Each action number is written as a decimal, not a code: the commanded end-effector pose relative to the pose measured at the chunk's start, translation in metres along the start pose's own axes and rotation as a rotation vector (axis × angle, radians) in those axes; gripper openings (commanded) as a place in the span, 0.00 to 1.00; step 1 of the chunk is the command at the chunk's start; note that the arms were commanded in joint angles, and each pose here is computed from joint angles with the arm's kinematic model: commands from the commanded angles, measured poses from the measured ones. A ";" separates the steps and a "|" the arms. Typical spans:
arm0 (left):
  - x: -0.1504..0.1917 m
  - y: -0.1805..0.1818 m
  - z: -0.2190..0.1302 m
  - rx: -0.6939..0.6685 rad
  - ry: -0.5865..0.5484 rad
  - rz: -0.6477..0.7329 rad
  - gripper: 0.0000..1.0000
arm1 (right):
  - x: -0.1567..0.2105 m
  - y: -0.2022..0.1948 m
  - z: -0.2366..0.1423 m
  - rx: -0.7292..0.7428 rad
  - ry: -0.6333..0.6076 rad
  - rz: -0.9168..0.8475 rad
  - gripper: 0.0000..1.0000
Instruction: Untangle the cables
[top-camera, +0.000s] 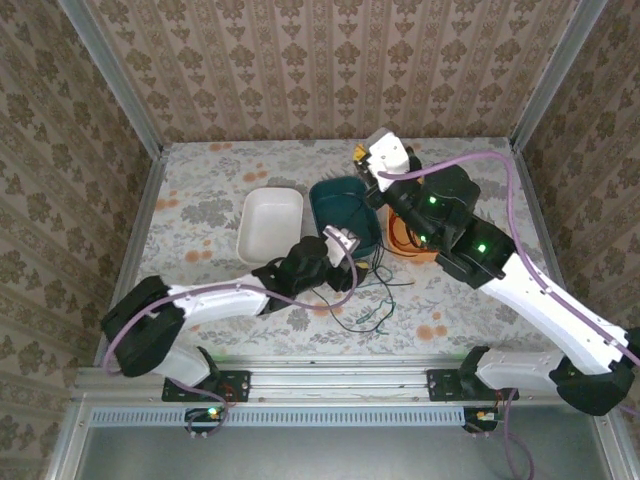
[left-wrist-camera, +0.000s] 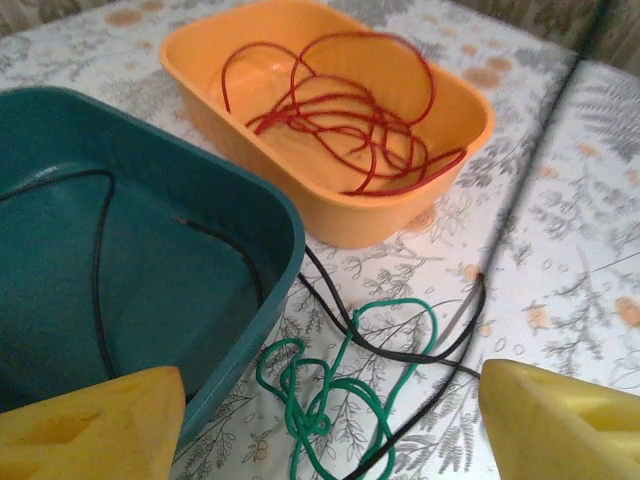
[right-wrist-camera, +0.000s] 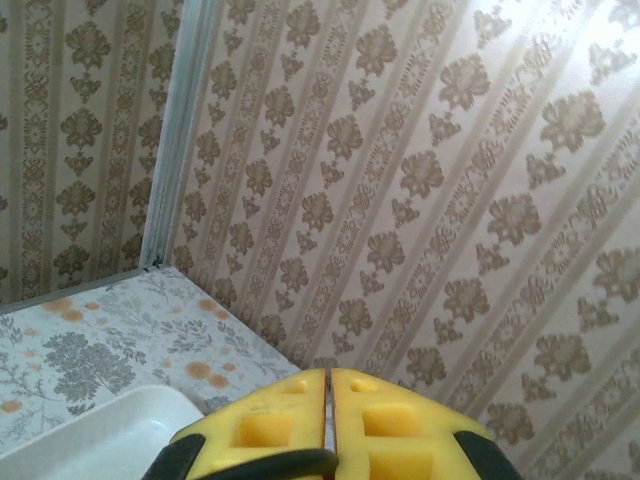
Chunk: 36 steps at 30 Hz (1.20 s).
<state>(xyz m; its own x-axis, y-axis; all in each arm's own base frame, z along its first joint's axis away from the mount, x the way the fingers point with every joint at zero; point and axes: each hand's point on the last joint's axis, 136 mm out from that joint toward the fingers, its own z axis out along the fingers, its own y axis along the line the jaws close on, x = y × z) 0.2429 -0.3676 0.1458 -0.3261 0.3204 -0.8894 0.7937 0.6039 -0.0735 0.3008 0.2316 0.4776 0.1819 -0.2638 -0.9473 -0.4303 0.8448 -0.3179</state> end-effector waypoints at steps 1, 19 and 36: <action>0.008 0.014 0.016 -0.094 0.038 0.036 0.77 | -0.007 -0.031 -0.021 0.112 -0.028 0.124 0.00; 0.079 0.043 0.046 -0.256 0.275 0.074 0.74 | -0.039 -0.132 -0.106 0.425 -0.171 0.176 0.01; 0.043 -0.002 0.006 -0.034 0.132 0.132 0.76 | 0.036 -0.116 -0.107 0.377 0.082 0.193 0.01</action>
<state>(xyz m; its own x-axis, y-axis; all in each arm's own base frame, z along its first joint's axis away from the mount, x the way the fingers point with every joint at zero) 0.2479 -0.3504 0.0887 -0.3407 0.4834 -0.8064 0.7543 0.6525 0.0725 0.2589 0.0701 0.5037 0.1459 -0.1077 -0.9834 -0.0666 0.9907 -0.1184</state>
